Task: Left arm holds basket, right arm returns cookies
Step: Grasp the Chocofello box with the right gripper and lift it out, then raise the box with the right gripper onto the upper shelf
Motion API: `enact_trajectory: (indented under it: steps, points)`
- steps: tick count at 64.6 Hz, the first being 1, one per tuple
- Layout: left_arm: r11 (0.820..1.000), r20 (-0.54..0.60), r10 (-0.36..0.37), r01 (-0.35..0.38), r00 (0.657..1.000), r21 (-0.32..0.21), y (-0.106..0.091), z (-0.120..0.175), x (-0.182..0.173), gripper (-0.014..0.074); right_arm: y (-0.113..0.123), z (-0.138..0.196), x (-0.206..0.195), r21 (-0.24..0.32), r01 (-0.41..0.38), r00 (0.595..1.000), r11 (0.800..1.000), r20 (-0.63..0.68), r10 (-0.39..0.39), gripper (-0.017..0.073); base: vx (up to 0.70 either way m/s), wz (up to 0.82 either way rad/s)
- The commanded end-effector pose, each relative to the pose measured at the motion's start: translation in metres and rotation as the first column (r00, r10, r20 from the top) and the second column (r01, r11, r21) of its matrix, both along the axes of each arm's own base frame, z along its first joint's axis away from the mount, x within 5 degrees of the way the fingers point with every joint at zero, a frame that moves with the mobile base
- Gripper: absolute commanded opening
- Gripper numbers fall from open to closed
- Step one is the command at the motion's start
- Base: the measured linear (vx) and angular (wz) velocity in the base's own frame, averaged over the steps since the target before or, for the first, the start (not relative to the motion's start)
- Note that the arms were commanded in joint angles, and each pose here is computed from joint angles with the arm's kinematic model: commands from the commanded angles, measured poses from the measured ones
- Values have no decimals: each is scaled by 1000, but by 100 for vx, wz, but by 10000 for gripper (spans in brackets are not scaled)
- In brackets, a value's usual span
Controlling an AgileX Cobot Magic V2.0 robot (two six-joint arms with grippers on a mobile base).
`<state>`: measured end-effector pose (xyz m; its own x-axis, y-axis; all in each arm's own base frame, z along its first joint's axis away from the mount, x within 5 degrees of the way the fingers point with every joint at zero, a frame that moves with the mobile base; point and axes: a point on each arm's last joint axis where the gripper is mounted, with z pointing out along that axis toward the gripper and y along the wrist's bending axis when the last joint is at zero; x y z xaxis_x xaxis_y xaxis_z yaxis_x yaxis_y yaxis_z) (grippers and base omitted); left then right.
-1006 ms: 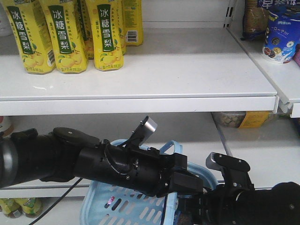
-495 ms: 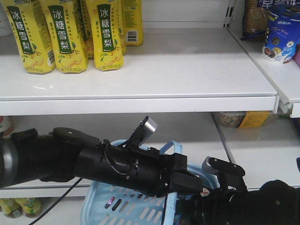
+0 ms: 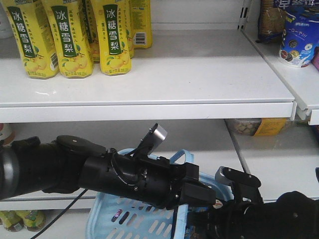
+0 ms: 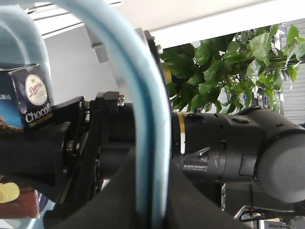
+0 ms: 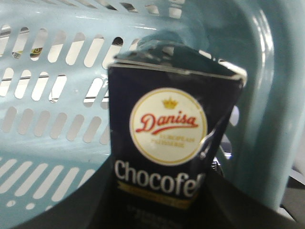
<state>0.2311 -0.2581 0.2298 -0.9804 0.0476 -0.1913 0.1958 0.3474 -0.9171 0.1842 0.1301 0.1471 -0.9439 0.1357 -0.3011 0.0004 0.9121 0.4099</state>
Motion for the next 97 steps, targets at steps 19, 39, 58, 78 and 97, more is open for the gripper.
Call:
enact_trajectory:
  steps: [19, 39, 58, 78, 97]
  points:
    - [991, 21, 23, -20, 1000, -129, 0, 32, -1, -6, -4, 50, -5, 125, 9, 982, 992, 184, -32, 245, 0, 0]
    - [991, 21, 23, -20, 1000, -129, 0, 32, -1, -6, -13, 79, -17, 175, -21, 959, 984, 281, -30, 245, 0, 0]
    - [991, 21, 23, -20, 1000, -129, 0, 32, -1, -6, -55, 102, -28, 159, 70, 938, 985, 324, -119, 245, 0, 0]
    - [991, 21, 23, -20, 1000, -129, 0, 32, -1, -6, -86, 138, -73, 185, 104, 862, 977, 473, -182, 245, 0, 0]
    - [991, 21, 23, -20, 1000, -129, 0, 32, -1, -6, -93, 208, -124, 220, 11, 659, 976, 732, -172, 245, 0, 0]
